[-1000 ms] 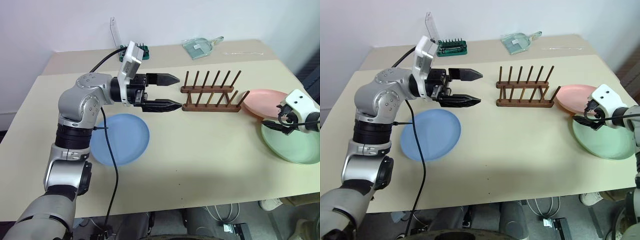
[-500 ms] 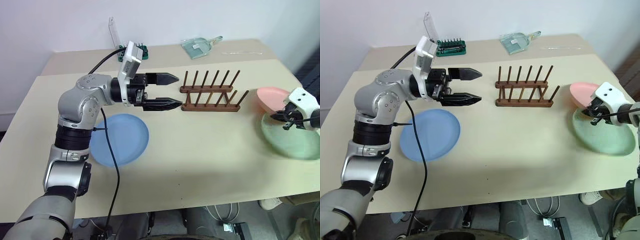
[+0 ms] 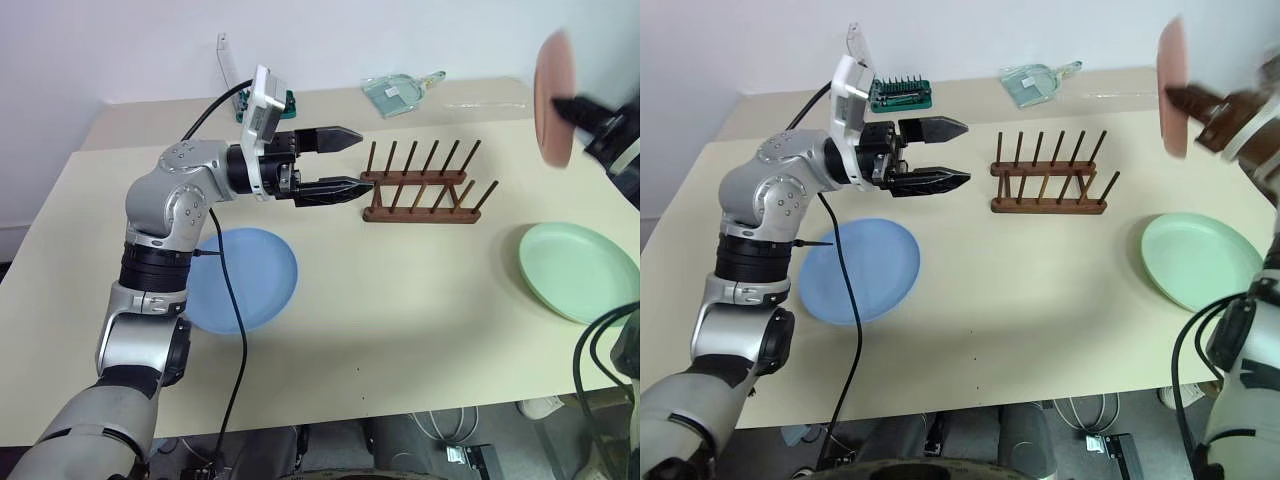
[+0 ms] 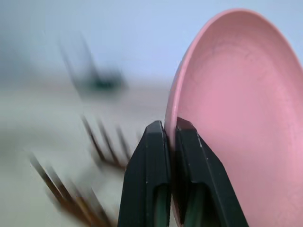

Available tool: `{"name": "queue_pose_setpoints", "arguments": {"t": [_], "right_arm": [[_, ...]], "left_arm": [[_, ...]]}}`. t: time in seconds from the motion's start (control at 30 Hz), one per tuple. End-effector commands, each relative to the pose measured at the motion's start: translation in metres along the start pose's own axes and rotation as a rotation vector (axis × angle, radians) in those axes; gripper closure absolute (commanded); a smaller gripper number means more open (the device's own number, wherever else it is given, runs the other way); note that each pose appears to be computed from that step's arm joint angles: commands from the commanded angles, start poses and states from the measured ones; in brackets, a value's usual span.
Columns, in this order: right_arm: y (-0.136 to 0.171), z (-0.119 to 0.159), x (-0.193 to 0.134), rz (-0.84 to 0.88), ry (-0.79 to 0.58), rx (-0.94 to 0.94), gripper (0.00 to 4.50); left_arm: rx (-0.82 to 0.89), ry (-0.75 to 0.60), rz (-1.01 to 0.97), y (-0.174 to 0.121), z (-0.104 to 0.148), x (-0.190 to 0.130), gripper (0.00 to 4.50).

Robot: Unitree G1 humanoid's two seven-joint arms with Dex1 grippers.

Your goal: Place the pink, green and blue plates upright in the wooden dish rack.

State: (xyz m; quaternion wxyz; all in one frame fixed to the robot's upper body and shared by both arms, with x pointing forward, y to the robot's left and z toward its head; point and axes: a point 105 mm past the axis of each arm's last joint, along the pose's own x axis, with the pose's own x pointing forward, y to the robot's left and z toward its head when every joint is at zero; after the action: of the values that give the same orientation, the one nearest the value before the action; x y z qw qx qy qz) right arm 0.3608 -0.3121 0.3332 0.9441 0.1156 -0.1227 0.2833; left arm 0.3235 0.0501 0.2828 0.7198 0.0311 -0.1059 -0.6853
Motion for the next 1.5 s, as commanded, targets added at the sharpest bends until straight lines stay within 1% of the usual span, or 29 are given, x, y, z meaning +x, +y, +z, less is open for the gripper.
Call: {"name": "queue_pose_setpoints", "arguments": {"t": [0.03,0.1,0.3,0.43,0.67,0.83,0.93,1.03,1.2,1.3,1.33,1.37,1.4,1.43,1.47,1.5], "right_arm": [[0.024,0.035,-0.003,0.147,-0.164,0.173,4.45],[0.028,0.028,-0.002,0.169,-0.133,0.220,4.45],[0.018,0.010,-0.003,0.154,-0.123,0.444,4.45],[0.012,-0.004,-0.002,0.132,-0.087,0.456,4.45],[0.005,-0.015,-0.006,0.111,-0.065,0.505,4.45],[0.003,-0.028,-0.009,0.105,-0.028,0.537,4.45],[0.002,-0.039,-0.009,0.091,-0.007,0.507,4.45],[0.002,-0.040,-0.007,0.101,-0.031,0.505,4.45],[-0.003,-0.052,-0.007,0.068,-0.010,0.467,4.45],[-0.003,-0.060,-0.009,0.065,0.004,0.482,3.51],[-0.004,-0.061,-0.009,0.063,0.011,0.491,3.10],[-0.004,-0.062,-0.008,0.055,0.019,0.473,2.65],[-0.005,-0.062,-0.008,0.049,0.024,0.459,2.07],[-0.006,-0.063,-0.008,0.037,0.033,0.428,1.69],[-0.006,-0.062,-0.007,0.036,0.038,0.423,1.09],[-0.006,-0.061,-0.007,0.039,0.040,0.407,0.68]], "left_arm": [[0.064,-0.020,0.019,0.002,0.011,-0.006,0.00],[0.060,-0.010,0.017,0.002,0.009,-0.006,0.00],[0.042,-0.003,0.011,-0.002,0.006,-0.008,0.00],[0.042,-0.003,0.002,-0.005,0.007,-0.011,0.00],[0.056,-0.001,-0.005,-0.008,0.010,-0.017,0.00],[0.061,0.004,0.001,-0.008,0.011,-0.017,0.00],[0.064,0.006,-0.001,-0.008,0.011,-0.016,0.00],[0.072,0.012,0.001,-0.008,0.012,-0.015,0.00],[0.074,0.016,0.001,-0.008,0.012,-0.015,0.00],[0.075,0.026,0.003,-0.009,0.010,-0.015,0.00],[0.079,0.031,0.003,-0.009,0.009,-0.015,0.00],[0.078,0.033,0.001,-0.010,0.008,-0.015,0.00],[0.078,0.034,0.000,-0.010,0.007,-0.015,0.00],[0.075,0.033,-0.003,-0.011,0.007,-0.015,0.00],[0.075,0.032,-0.004,-0.011,0.007,-0.015,0.00],[0.076,0.031,-0.004,-0.011,0.007,-0.015,0.00]]}}
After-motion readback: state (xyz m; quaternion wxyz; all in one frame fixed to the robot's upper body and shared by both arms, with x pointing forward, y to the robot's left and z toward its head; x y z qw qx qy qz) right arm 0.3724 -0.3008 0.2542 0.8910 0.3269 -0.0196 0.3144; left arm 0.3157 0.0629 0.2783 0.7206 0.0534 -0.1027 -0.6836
